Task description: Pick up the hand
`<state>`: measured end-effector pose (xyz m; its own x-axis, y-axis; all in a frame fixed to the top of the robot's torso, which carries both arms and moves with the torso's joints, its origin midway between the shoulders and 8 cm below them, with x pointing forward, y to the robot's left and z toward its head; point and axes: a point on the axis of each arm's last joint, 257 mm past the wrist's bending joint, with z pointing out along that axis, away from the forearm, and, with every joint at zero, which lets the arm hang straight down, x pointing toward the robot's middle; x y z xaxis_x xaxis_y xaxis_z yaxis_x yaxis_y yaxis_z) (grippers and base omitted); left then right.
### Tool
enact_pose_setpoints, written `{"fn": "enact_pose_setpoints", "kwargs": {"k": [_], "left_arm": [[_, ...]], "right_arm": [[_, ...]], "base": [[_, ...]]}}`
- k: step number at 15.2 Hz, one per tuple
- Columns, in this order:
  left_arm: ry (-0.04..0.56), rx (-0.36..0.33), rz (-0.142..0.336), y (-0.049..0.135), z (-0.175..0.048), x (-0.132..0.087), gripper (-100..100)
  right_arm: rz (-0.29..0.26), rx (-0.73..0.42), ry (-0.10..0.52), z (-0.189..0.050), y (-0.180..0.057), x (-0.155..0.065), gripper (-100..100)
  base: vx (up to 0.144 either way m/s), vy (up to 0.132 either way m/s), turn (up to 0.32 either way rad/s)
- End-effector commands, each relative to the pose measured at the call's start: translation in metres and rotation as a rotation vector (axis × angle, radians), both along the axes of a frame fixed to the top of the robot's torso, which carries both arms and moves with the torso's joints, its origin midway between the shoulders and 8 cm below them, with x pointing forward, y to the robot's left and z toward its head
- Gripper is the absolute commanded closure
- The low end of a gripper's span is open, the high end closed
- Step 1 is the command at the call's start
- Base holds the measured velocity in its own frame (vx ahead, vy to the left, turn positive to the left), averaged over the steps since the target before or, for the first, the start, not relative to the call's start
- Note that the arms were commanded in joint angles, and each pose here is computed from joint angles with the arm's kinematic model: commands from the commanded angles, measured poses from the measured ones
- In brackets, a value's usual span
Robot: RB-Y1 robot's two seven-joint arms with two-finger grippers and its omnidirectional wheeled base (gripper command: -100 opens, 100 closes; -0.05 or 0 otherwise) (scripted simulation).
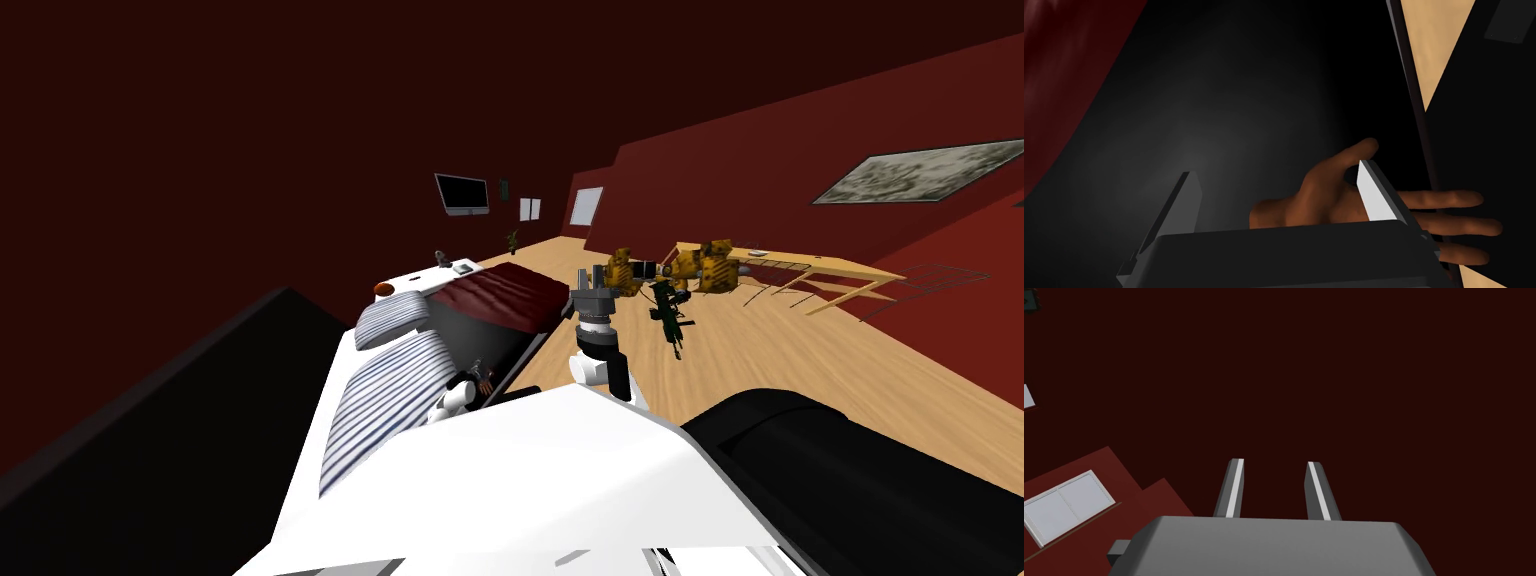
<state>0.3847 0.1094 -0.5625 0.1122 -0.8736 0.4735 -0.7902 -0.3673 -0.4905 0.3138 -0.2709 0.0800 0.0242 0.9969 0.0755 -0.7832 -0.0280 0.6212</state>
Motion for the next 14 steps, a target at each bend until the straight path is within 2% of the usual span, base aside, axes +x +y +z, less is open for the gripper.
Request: {"fn": "enact_pose_setpoints", "kwargs": {"k": [1,2,3,4,8,10,12,14], "left_arm": [[0.048,-0.001,0.000,-0.002,-0.013,-0.012,-100],[0.088,-0.018,-0.007,-0.014,-0.019,-0.021,-100],[0.099,-0.011,-0.004,-0.011,-0.024,-0.025,-100],[0.144,-0.026,-0.009,-0.023,-0.031,-0.035,-100],[0.147,-0.024,-0.008,-0.022,-0.032,-0.036,-100],[0.220,-0.060,-0.021,-0.052,-0.041,-0.056,-100],[0.225,-0.049,-0.024,-0.049,-0.044,-0.059,-100],[0.286,-0.090,-0.032,-0.081,-0.048,-0.078,-100]], "right_arm": [[0.000,0.000,0.000,0.000,0.000,0.000,0],[0.000,0.000,0.000,0.000,0.000,0.000,0],[0.000,0.000,0.000,0.000,0.000,0.000,0],[0.000,0.000,0.000,0.000,0.000,0.000,0],[0.000,0.000,0.000,0.000,0.000,0.000,0],[0.000,0.000,0.000,0.000,0.000,0.000,0],[0.000,0.000,0.000,0.000,0.000,0.000,0],[0.000,0.000,0.000,0.000,0.000,0.000,0]], "base": [[0.022,0.046,-0.064],[0.038,0.067,-0.087],[0.045,0.079,-0.069],[0.050,0.096,-0.059],[0.031,0.054,-0.013],[0.052,0.066,-0.045],[0.079,0.102,-0.042],[0.089,0.128,-0.017]]}}
